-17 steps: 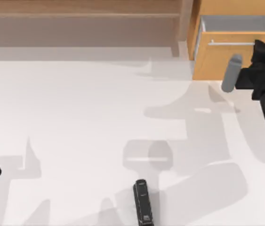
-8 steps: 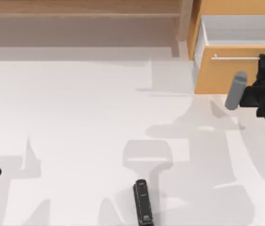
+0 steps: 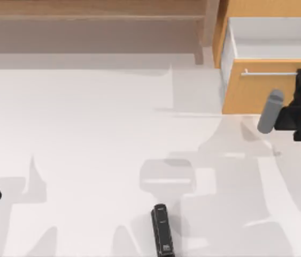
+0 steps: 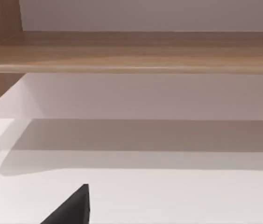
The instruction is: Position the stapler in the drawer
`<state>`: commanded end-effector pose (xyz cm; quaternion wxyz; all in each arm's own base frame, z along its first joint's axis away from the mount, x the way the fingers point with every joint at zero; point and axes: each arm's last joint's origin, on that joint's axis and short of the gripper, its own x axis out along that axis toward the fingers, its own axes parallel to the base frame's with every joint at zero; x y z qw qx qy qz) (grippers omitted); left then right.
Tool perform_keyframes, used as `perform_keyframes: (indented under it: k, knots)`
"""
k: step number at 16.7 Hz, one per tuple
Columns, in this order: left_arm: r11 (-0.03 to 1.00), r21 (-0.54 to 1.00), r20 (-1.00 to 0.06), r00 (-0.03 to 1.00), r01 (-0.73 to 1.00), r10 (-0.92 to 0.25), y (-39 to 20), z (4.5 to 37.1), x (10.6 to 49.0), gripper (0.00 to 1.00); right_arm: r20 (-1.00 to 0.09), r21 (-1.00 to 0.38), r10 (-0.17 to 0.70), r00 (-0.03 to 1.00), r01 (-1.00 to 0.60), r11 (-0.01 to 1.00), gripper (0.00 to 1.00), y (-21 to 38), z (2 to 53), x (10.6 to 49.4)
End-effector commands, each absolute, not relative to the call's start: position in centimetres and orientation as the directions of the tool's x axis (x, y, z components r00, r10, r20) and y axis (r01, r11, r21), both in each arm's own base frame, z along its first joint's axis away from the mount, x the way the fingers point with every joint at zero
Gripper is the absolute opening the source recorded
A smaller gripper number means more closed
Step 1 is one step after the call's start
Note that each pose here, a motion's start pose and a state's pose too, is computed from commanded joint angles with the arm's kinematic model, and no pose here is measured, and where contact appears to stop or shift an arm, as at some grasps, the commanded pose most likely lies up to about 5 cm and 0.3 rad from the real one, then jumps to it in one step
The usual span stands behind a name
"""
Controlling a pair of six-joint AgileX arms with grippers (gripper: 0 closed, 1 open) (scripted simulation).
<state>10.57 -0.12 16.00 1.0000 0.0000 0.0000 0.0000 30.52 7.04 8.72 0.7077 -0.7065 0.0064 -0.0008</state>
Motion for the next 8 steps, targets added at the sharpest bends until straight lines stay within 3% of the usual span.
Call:
perform_keyframes:
  k: [8]
  knots:
    - [1.0, 0.0, 0.0, 1.0, 0.0, 0.0, -0.1, 16.0, 10.6, 1.0, -0.011, -1.0, -0.012, 1.0, -0.011, 0.002, 0.0, 7.0, 8.7, 24.4]
